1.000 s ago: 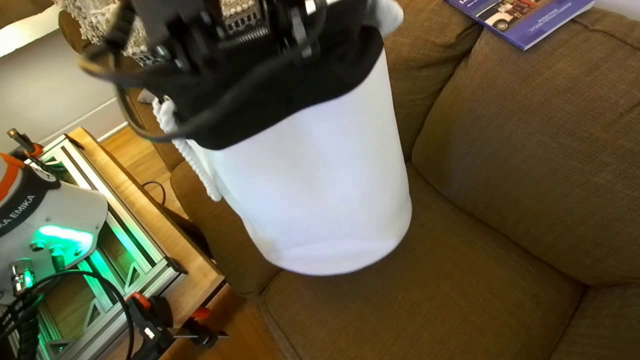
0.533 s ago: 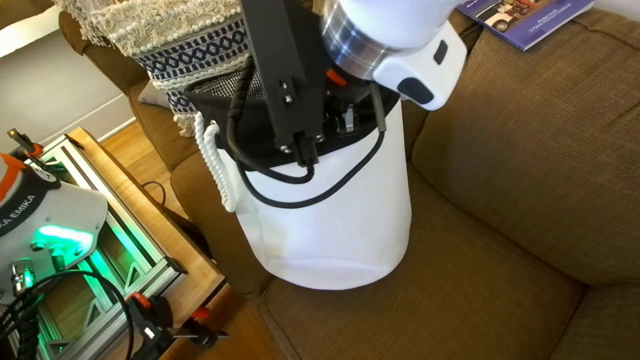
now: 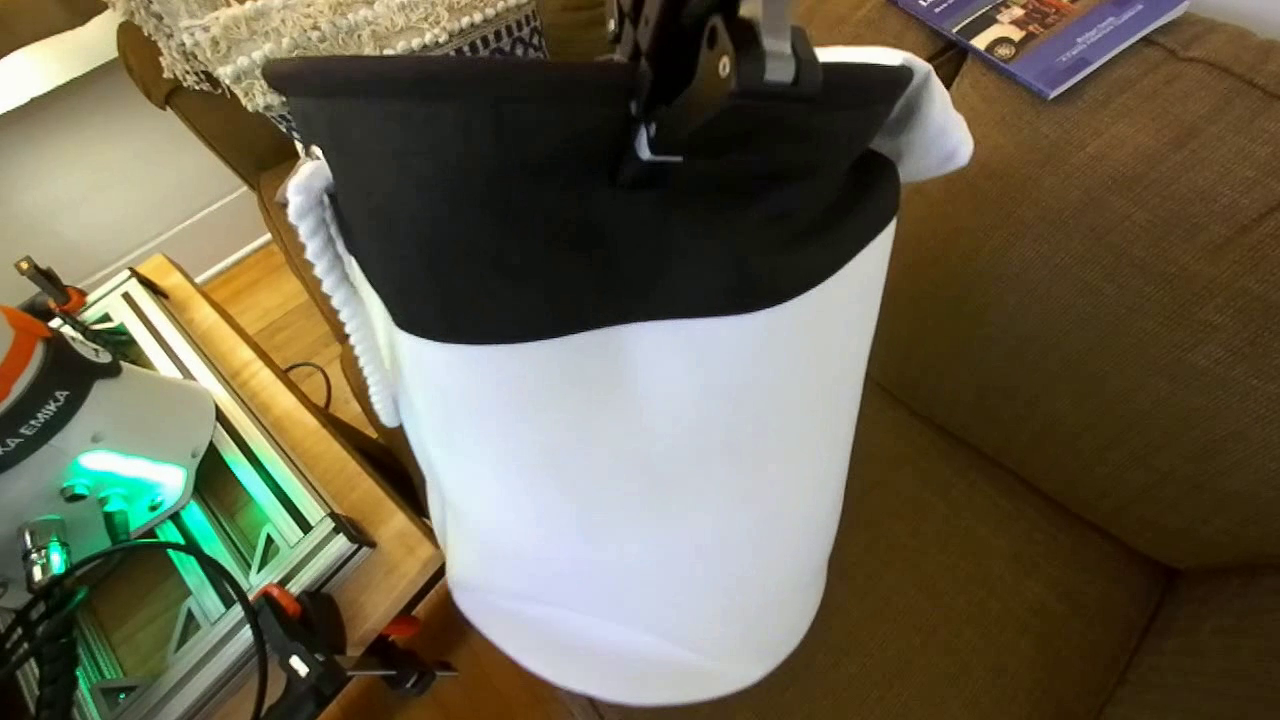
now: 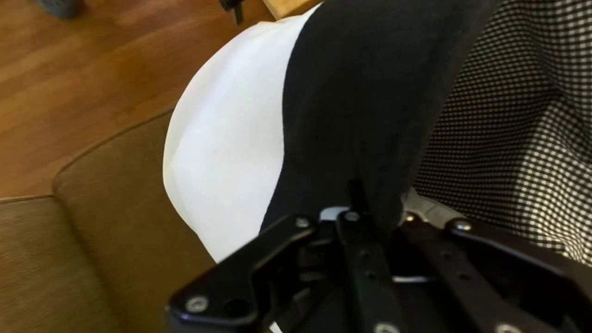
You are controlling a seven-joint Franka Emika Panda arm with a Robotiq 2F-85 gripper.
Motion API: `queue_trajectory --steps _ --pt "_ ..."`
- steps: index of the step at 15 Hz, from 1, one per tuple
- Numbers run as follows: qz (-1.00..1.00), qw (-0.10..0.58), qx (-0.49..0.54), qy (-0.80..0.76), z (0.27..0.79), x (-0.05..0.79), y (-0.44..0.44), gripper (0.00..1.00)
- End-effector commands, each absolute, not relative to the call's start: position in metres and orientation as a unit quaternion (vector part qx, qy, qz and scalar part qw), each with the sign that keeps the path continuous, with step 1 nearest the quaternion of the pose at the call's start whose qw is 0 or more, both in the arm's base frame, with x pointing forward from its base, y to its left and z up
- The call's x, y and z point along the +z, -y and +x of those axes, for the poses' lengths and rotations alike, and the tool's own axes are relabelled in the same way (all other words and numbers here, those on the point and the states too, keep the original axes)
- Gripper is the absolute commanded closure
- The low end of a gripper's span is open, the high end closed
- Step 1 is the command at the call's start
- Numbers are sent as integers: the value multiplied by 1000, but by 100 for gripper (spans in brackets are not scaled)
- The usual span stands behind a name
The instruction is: Move the laundry bag to the right on the couch
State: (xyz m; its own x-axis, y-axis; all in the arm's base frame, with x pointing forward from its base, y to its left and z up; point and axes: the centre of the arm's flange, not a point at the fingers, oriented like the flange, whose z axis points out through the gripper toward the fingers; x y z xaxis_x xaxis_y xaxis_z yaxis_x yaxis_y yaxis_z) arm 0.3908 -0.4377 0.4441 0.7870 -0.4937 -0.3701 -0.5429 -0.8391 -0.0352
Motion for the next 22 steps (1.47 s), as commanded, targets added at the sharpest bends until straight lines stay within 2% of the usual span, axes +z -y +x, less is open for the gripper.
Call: queue_trajectory --steps 1,4,9,14,19,20,21,22 --pt "-929 -10 235 -284 388 432 431 99" --pt "-928 -36 239 -283 398 413 425 99" --pt "-960 -2 124 -250 426 463 375 99" --pt "-966 62 36 -249 407 515 342 99" --pt "-946 159 -16 -281 376 481 350 99" --pt "-942 170 -18 -290 370 472 354 69" --pt "-937 176 -17 -301 364 453 366 87" --pt "-933 185 -14 -309 353 445 375 62"
